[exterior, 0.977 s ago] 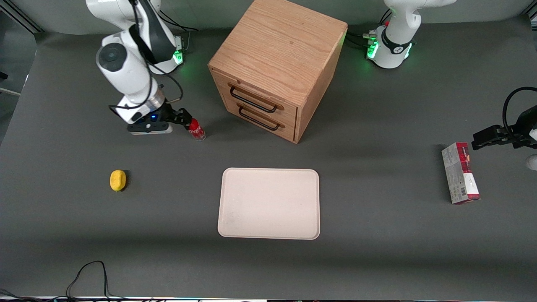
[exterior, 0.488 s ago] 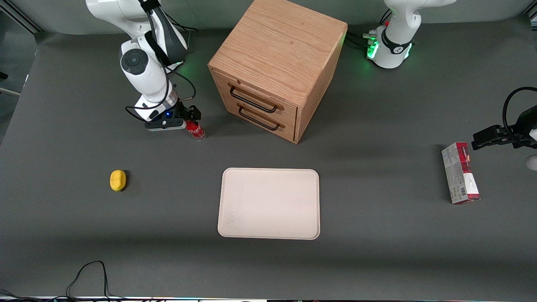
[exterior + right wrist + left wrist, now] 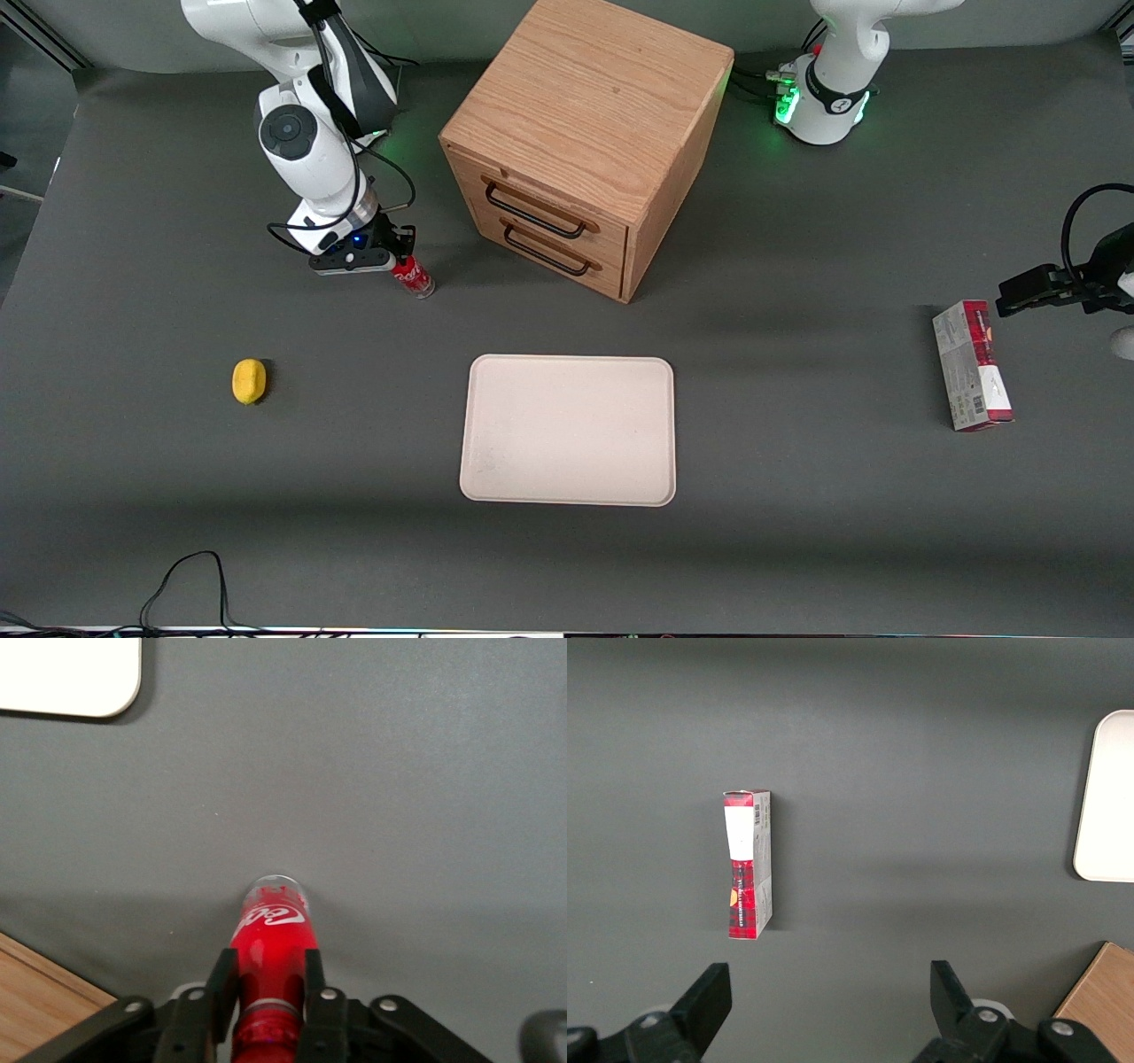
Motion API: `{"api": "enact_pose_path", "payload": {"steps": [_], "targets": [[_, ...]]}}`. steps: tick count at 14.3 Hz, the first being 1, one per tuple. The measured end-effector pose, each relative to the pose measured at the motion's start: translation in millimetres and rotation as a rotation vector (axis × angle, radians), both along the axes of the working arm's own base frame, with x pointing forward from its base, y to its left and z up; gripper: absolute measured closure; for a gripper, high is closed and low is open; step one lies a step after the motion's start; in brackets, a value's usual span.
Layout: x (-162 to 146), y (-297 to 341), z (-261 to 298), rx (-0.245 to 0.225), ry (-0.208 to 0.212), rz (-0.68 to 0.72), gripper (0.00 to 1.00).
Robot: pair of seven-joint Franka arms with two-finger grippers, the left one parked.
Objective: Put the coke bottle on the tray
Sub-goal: 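Close the right gripper around the red bottle's body, then lift the bottle and carry it with the right gripper over the white tray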
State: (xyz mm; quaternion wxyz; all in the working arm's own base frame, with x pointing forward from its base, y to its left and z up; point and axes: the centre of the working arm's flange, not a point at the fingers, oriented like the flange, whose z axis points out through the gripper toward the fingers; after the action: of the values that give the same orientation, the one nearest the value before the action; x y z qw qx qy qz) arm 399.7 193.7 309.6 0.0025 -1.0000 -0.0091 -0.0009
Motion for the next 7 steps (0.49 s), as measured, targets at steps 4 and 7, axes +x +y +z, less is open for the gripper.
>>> {"api": "enact_pose_path", "payload": {"steps": [4,7], "targets": [[11.6,-0.3,12.3,0.026,-0.022,-0.043,0.67],[44.1,-3.7,54.7,0.043,-0.042,-0.078,0.67]]}}
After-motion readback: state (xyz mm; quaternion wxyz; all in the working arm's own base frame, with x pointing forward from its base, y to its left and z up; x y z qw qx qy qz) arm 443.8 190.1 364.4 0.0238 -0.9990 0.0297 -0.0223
